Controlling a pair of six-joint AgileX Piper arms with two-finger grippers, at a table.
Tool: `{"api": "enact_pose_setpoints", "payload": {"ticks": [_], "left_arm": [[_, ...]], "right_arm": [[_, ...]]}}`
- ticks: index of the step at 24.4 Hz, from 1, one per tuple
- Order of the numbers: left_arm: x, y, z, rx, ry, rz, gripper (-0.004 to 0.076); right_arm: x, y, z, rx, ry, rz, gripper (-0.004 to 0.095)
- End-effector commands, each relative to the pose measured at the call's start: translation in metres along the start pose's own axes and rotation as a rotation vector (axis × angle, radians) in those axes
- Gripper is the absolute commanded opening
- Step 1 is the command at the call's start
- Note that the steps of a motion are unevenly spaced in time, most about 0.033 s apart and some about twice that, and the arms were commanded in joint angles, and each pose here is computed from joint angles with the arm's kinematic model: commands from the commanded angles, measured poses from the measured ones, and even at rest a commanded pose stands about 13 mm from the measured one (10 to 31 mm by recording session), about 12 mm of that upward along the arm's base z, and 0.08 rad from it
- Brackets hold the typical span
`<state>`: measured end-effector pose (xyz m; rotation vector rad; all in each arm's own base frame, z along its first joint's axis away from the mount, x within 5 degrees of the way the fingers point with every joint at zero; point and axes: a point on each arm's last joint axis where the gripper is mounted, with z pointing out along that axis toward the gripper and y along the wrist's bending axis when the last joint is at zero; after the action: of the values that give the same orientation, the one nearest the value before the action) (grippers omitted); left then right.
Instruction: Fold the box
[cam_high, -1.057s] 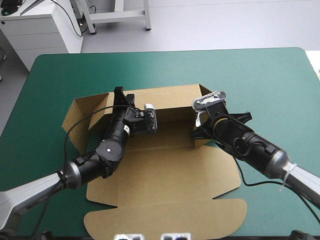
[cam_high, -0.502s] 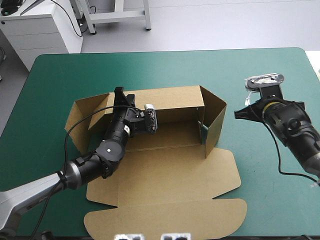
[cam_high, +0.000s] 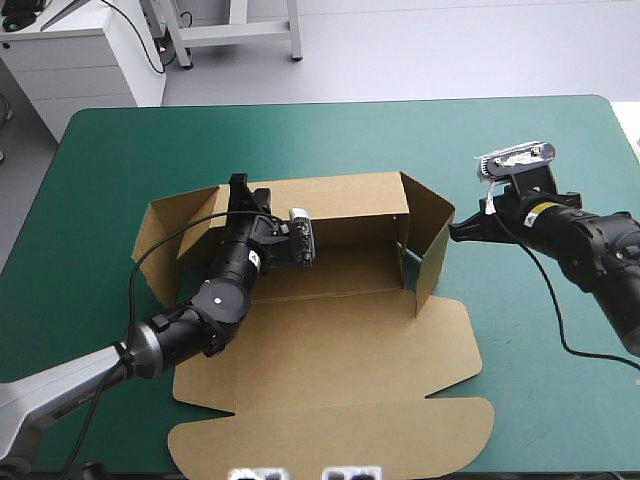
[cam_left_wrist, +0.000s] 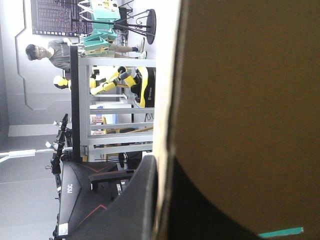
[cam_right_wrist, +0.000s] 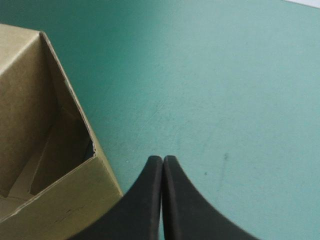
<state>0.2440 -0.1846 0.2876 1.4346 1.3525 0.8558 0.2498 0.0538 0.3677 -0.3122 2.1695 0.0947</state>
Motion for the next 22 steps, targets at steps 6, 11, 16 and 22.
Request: {"api": "enact_pose_setpoints", "payload": {"ticks": [6, 11, 16, 22], "left_arm": [[-0.001, 0.019, -0.007, -0.079, -0.006, -0.018, 0.0001], [-0.002, 0.018, -0.007, -0.069, -0.024, -0.032, 0.0001], [-0.003, 0.018, -0.007, -0.065, -0.030, -0.032, 0.0001], [-0.003, 0.018, -0.007, -0.065, -0.030, -0.032, 0.0001]], "right_arm": [[-0.012, -0.032, -0.001, -0.130, -0.109, 0.098, -0.0020], [-0.027, -0.048, -0.003, -0.293, -0.107, 0.209, -0.0020], [-0.060, -0.053, 0.009, -0.332, -0.099, 0.248, -0.0018], [-0.054, -0.056, 0.049, -0.390, 0.061, 0.291, -0.0018]]}}
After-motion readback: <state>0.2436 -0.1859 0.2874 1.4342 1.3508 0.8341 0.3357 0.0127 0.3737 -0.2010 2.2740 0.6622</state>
